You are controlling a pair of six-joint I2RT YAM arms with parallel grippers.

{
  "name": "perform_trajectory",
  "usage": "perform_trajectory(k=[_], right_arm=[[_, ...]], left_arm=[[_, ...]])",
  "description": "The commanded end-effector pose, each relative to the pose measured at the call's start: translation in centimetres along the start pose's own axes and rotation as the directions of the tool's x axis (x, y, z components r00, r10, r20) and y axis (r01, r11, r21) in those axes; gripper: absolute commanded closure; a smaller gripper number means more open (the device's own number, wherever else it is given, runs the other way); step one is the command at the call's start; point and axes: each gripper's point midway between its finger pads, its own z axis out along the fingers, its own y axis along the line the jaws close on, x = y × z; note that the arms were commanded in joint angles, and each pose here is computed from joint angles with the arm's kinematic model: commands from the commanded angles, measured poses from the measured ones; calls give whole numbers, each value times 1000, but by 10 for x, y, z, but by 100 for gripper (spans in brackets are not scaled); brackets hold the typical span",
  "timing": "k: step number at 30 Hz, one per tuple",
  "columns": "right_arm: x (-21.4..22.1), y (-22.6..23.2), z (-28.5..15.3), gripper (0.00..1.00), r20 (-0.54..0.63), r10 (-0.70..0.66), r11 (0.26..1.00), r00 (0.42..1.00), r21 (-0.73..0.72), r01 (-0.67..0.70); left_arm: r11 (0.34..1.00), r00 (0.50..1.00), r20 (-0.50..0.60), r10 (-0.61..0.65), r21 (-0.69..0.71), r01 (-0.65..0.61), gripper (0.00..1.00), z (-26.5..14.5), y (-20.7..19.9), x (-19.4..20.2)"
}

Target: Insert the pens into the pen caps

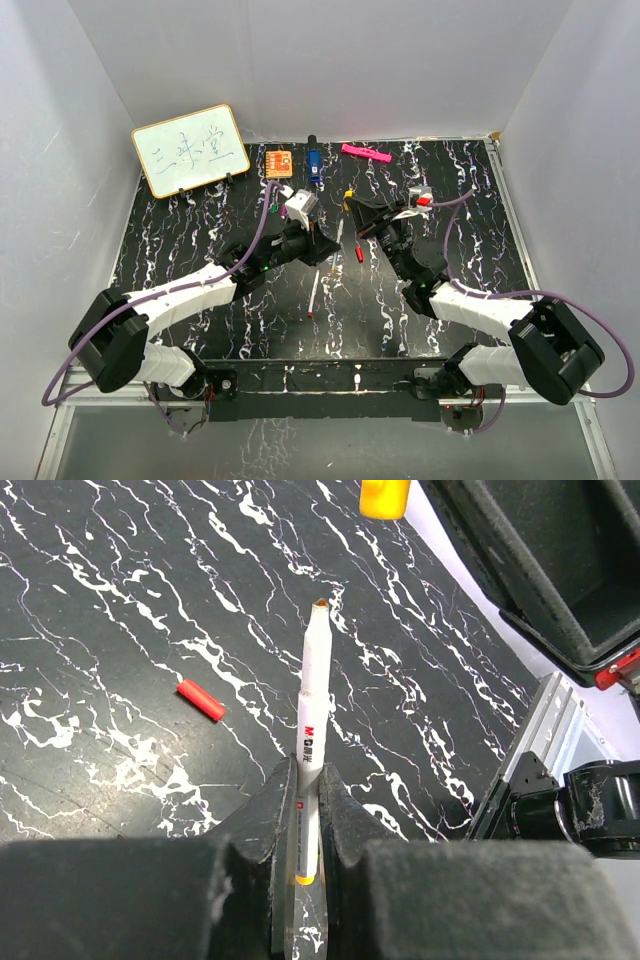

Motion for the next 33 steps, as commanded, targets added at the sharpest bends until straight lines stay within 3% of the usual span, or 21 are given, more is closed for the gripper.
perform_trajectory(k=[1,33], right_arm=[[-29,17,0,100,95,44,997,994,-63,-38],[-8,15,1,100,43,46,996,998,-73,-43]], left_arm=[[999,994,103,19,40,-23,100,-6,-16,-31],[996,988,151,31,80,-44,100,-11,-31,-49]])
